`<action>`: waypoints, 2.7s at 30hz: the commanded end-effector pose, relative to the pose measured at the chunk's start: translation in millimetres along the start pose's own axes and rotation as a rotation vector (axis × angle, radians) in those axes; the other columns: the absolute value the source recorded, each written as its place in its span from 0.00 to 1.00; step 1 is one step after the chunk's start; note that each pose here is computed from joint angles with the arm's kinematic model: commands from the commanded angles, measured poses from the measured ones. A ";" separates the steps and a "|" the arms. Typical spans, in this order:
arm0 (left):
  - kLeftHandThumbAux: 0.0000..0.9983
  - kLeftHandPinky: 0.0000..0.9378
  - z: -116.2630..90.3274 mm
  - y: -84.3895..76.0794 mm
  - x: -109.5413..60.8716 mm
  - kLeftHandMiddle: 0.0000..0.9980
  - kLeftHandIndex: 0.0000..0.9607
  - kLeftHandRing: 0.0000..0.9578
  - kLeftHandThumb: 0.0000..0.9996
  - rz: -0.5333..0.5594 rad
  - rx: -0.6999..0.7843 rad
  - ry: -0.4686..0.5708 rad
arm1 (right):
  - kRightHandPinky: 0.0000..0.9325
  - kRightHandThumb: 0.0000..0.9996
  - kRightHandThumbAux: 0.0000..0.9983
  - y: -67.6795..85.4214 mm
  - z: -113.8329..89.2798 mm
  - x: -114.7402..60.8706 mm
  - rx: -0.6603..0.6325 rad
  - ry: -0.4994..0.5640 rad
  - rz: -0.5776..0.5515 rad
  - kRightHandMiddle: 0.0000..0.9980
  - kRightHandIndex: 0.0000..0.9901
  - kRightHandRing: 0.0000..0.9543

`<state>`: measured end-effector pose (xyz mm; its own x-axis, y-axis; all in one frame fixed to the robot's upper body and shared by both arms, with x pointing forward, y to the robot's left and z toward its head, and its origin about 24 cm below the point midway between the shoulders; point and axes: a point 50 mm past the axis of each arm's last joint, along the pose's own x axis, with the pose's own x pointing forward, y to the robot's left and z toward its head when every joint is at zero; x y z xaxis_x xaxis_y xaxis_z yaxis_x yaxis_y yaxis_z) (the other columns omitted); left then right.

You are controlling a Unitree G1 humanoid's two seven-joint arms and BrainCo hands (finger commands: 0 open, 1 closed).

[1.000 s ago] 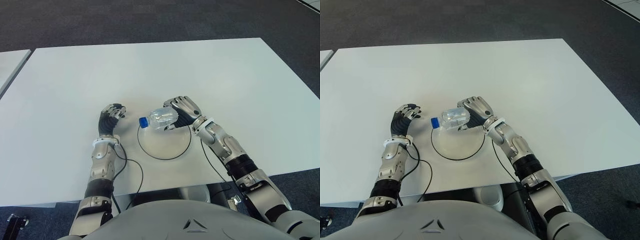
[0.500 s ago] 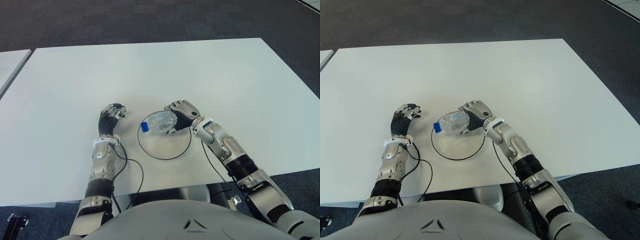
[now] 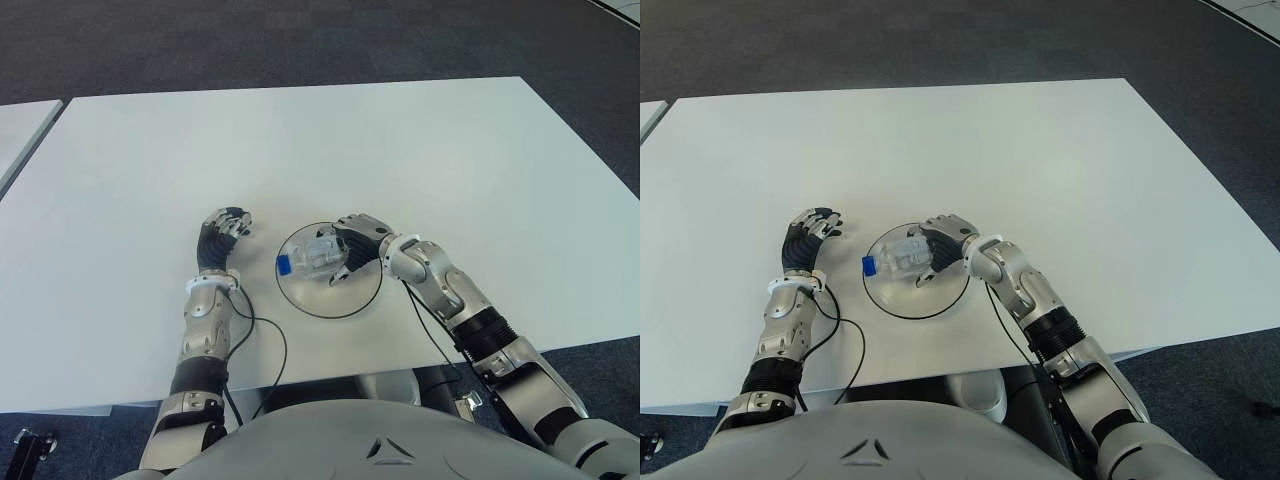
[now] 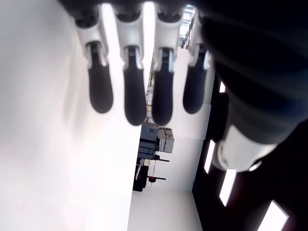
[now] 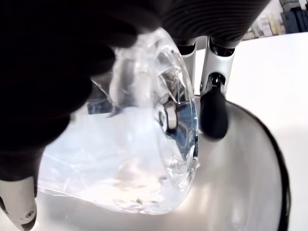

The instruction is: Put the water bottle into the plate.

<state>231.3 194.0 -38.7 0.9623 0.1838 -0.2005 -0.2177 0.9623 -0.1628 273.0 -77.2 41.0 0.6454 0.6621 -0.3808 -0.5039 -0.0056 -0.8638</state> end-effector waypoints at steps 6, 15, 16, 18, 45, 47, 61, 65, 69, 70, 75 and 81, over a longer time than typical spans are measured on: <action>0.72 0.48 -37.4 7.2 -20.7 0.44 0.43 0.48 0.70 0.038 -0.015 0.193 | 0.07 0.11 0.55 3.9 2.0 -1.9 0.002 -0.012 0.073 0.01 0.00 0.02; 0.72 0.48 -37.6 6.6 -20.4 0.43 0.44 0.47 0.70 0.040 -0.008 0.193 | 0.00 0.32 0.38 5.9 6.2 -4.6 -0.013 -0.060 0.019 0.00 0.00 0.00; 0.72 0.48 -37.7 6.7 -20.3 0.43 0.44 0.48 0.70 0.040 -0.006 0.193 | 0.00 0.35 0.35 7.4 6.4 -5.3 -0.010 -0.065 0.005 0.00 0.00 0.00; 0.72 0.48 -37.8 6.7 -20.3 0.43 0.43 0.48 0.70 0.039 -0.005 0.194 | 0.00 0.39 0.30 9.4 6.4 -6.1 0.002 -0.079 -0.049 0.00 0.00 0.00; 0.72 0.50 -38.0 7.0 -19.3 0.44 0.43 0.48 0.70 0.046 -0.026 0.190 | 0.00 0.54 0.14 13.5 6.5 -5.5 0.044 -0.095 -0.245 0.00 0.00 0.00; 0.72 0.50 -38.0 7.1 -19.3 0.43 0.43 0.48 0.70 0.047 -0.025 0.190 | 0.00 0.56 0.14 12.5 6.8 -5.8 0.041 -0.093 -0.263 0.00 0.00 0.00; 0.72 0.49 -37.8 7.7 -19.2 0.44 0.43 0.48 0.70 0.044 -0.017 0.192 | 0.00 0.49 0.26 -4.2 5.5 -12.5 0.025 0.074 -0.581 0.00 0.00 0.00; 0.72 0.49 -38.0 7.7 -19.3 0.44 0.43 0.48 0.70 0.048 -0.017 0.194 | 0.00 0.41 0.39 -7.0 -0.9 -18.1 0.116 0.106 -0.724 0.00 0.00 0.00; 0.72 0.49 -38.2 7.9 -19.4 0.44 0.43 0.48 0.70 0.050 -0.014 0.196 | 0.00 0.40 0.48 -6.9 -3.9 -20.5 0.216 0.107 -0.832 0.00 0.00 0.00; 0.72 0.50 -38.2 7.9 -19.4 0.44 0.43 0.48 0.70 0.049 -0.013 0.196 | 0.00 0.40 0.50 -7.1 -4.9 -21.2 0.258 0.108 -0.865 0.00 0.00 0.00; 0.72 0.49 -38.0 8.0 -19.7 0.44 0.43 0.48 0.70 0.047 -0.007 0.197 | 0.09 0.43 0.65 -3.5 -17.8 -27.1 0.383 0.145 -0.980 0.00 0.00 0.00; 0.72 0.48 -37.0 7.9 -19.9 0.43 0.43 0.47 0.70 0.046 -0.005 0.195 | 0.15 0.42 0.74 6.7 -37.8 -31.2 0.479 0.239 -1.102 0.01 0.02 0.03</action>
<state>231.8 193.1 -38.5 0.9631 0.1828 -0.1978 -0.2164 0.9624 -0.1642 271.0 -117.3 44.5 0.9151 0.0759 0.3959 0.2030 0.7617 -0.6153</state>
